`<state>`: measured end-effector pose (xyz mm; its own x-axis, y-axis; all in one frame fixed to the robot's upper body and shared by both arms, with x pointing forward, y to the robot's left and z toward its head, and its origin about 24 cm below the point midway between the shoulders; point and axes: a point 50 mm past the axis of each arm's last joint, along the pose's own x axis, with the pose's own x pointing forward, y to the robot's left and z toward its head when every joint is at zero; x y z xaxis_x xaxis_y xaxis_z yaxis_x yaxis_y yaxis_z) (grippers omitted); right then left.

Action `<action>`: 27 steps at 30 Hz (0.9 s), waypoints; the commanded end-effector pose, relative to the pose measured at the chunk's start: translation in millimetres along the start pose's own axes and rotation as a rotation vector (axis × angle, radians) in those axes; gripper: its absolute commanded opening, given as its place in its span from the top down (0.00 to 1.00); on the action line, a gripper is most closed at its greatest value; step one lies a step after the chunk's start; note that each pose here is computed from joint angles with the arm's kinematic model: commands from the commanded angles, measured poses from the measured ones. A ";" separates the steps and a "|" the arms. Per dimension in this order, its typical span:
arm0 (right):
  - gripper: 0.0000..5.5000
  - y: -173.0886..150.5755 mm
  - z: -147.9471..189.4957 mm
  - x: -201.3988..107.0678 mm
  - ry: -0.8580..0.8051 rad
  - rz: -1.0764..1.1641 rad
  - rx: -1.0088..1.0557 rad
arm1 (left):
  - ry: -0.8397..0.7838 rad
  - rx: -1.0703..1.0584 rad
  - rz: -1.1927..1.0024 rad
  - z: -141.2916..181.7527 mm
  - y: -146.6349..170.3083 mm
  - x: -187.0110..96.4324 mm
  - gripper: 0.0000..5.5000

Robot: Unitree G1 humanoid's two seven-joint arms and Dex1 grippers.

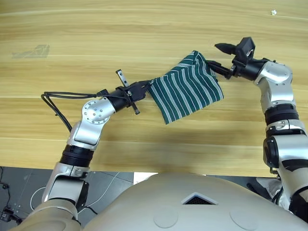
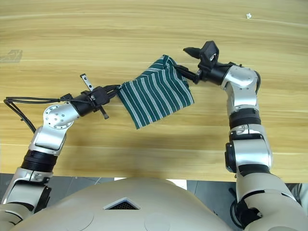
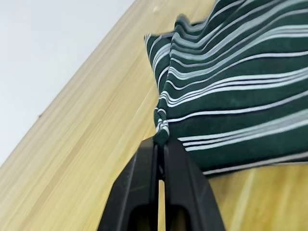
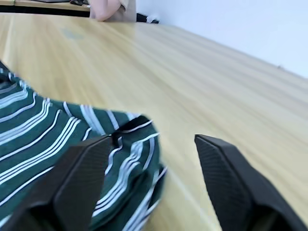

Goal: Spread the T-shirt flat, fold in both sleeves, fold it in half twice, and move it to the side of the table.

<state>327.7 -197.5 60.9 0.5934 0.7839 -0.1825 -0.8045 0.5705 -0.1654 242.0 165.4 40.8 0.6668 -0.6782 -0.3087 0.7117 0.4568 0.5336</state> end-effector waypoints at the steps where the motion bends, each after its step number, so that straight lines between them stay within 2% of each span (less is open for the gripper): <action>1: 0.40 -10.9 11.1 -1.2 -0.040 -0.054 -0.030 | 0.046 -0.004 0.096 -8.3 9.1 3.9 1.00; 6: 0.40 -2.9 8.0 3.9 -0.069 -0.048 -0.029 | 0.069 -0.058 0.269 -17.1 19.4 11.4 1.00; 10: 0.40 7.8 7.0 10.6 -0.094 -0.008 -0.032 | 0.071 -0.083 0.303 -20.6 19.2 18.3 1.00; 12: 0.40 12.6 5.9 12.8 -0.093 0.015 -0.040 | 0.041 -0.104 0.272 -18.0 12.8 18.8 0.91; 19: 0.40 19.7 1.1 12.1 -0.094 0.030 -0.029 | 0.012 -0.096 0.270 -13.2 10.4 16.0 0.73; 23: 0.40 24.0 1.4 15.0 -0.102 0.037 -0.041 | 0.036 -0.045 0.370 -16.9 17.4 13.6 0.62; 27: 0.40 32.2 16.5 22.6 -0.159 0.030 -0.138 | 0.043 0.032 0.543 -15.0 31.6 11.0 0.51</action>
<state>315.2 -165.2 60.1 0.5575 0.8280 -0.0598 -0.8126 0.5296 -0.2433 270.2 177.0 36.6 0.9244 -0.3755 -0.0667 0.3334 0.7107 0.6195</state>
